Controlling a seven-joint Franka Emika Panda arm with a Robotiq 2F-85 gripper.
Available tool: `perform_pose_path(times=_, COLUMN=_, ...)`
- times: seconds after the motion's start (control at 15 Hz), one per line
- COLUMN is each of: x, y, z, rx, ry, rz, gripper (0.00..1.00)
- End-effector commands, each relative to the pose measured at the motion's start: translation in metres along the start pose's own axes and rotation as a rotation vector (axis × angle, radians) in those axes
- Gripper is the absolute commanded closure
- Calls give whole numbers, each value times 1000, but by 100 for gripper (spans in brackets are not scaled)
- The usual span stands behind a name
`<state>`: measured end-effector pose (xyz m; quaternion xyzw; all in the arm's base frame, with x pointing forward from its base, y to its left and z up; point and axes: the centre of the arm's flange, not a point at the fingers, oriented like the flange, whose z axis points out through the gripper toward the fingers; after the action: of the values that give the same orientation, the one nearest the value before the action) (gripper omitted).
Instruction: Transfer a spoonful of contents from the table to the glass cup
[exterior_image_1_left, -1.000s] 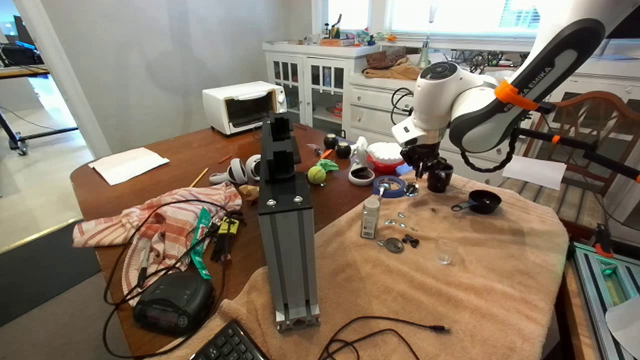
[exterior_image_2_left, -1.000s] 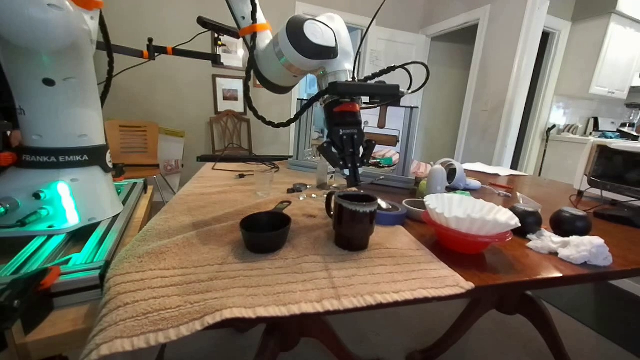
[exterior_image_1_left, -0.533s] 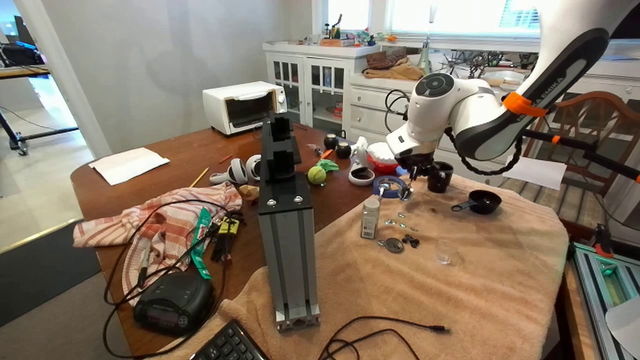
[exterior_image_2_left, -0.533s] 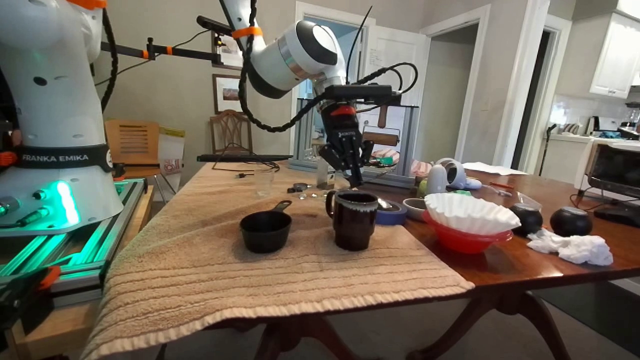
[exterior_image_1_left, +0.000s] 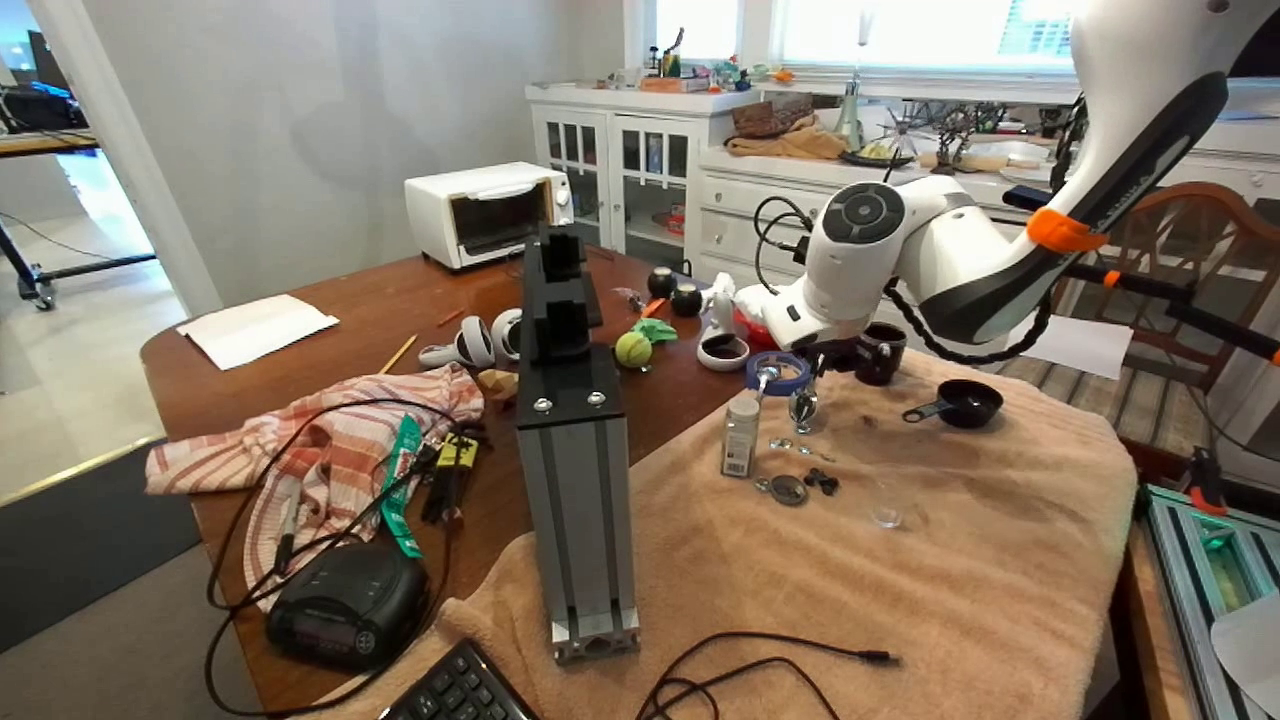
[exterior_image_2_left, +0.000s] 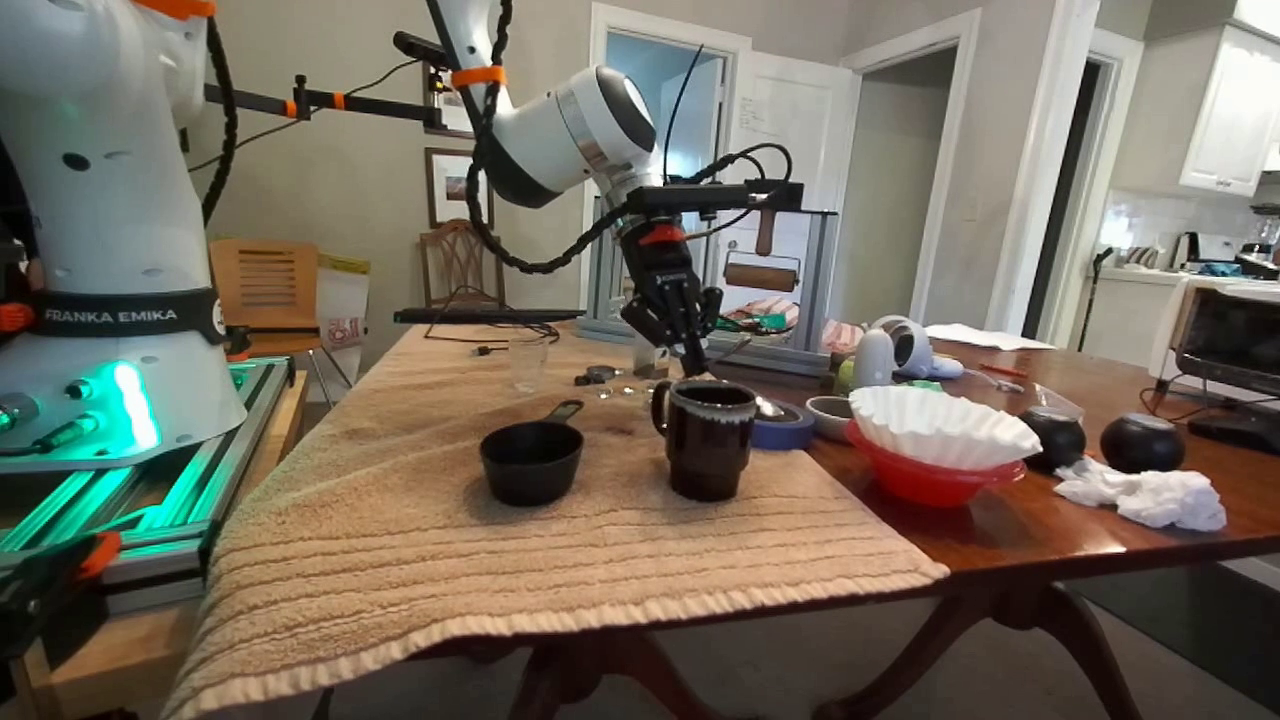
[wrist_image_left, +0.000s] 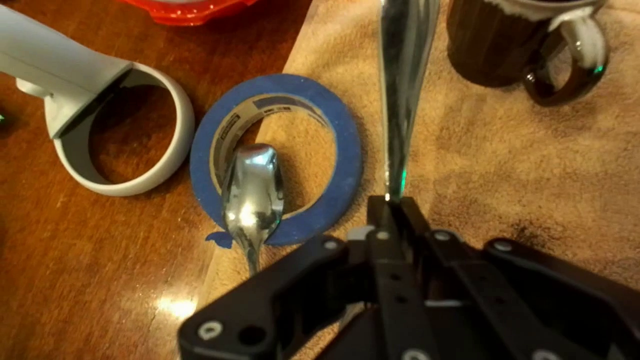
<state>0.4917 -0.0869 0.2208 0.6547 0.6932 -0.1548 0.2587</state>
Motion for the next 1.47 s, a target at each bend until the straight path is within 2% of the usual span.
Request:
perform_pose_path(times=0.0, x=6, y=-7, z=8, rx=-11, ry=-65, rz=6, gripper=98)
perform_pose_path(times=0.47, x=12, y=-4, z=15, rx=-61, ry=-129, rz=-18, gripper=98)
perform_pose_path(times=0.93, x=42, y=1, z=19, rx=-135, ry=-143, rz=-66, gripper=98)
perform_pose_path(times=1.4, x=30, y=8, z=19, rx=-169, ry=-162, rz=-14, gripper=98)
